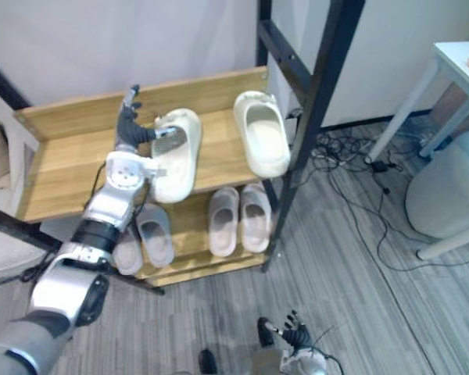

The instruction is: Organize the slippers on the shoe rack

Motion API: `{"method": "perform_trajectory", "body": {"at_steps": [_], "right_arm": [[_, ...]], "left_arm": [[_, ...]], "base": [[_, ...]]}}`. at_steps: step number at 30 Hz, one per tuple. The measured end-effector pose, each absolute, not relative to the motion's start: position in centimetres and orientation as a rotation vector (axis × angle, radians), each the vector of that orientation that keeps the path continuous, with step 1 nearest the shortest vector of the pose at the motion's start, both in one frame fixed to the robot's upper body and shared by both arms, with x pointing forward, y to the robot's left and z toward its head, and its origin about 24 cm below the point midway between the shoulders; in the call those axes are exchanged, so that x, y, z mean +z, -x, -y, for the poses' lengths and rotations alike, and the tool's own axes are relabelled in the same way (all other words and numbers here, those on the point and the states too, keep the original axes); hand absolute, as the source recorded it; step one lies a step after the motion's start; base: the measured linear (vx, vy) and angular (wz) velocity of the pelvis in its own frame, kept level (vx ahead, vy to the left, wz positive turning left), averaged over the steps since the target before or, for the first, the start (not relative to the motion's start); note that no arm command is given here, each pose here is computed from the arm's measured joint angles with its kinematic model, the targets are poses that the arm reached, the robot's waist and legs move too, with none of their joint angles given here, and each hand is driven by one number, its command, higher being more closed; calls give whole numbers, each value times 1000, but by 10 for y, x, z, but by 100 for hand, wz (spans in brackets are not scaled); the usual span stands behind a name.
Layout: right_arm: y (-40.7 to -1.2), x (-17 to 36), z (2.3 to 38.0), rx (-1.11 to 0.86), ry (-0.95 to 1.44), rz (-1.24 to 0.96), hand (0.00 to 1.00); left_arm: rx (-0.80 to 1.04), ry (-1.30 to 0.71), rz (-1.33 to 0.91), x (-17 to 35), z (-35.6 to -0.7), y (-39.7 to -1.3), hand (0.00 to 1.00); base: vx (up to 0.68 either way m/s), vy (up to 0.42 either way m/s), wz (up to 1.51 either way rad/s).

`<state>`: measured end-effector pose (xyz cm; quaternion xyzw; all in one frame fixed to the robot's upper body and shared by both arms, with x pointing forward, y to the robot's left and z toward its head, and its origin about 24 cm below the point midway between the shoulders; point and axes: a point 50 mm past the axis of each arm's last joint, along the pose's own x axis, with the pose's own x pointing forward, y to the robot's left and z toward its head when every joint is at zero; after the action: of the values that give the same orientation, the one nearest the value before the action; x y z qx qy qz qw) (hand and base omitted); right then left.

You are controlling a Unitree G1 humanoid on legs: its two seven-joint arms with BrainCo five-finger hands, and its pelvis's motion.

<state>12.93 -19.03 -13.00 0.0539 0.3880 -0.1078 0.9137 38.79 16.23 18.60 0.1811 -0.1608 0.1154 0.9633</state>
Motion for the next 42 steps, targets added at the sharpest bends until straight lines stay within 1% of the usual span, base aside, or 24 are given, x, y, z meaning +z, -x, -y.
{"method": "perform_trajectory", "body": {"at_steps": [10,14,19,21,33,42], "right_arm": [[-126,-134,193,-234,-96,-834,0],[-127,-134,193,-213,-72,-840,0],[-125,-136,193,-213,-68,-852,0],[-125,-136,193,-213,-66,-855,0],[-123,-139,186,-180,-48,-884,0],[-123,-139,185,-184,-47,-884,0]], "left_arm": [[166,-168,298,161,-166,-371,0],[145,-69,297,147,-167,-356,0],[94,98,235,122,-156,-338,0],[77,128,238,122,-151,-336,0],[-70,152,216,109,-117,-322,0],[-109,156,198,108,-100,-325,0]], "base": [[-24,-30,15],[-39,-29,9],[-11,-7,2],[-4,-4,2],[-5,-10,6],[0,0,0]]}}
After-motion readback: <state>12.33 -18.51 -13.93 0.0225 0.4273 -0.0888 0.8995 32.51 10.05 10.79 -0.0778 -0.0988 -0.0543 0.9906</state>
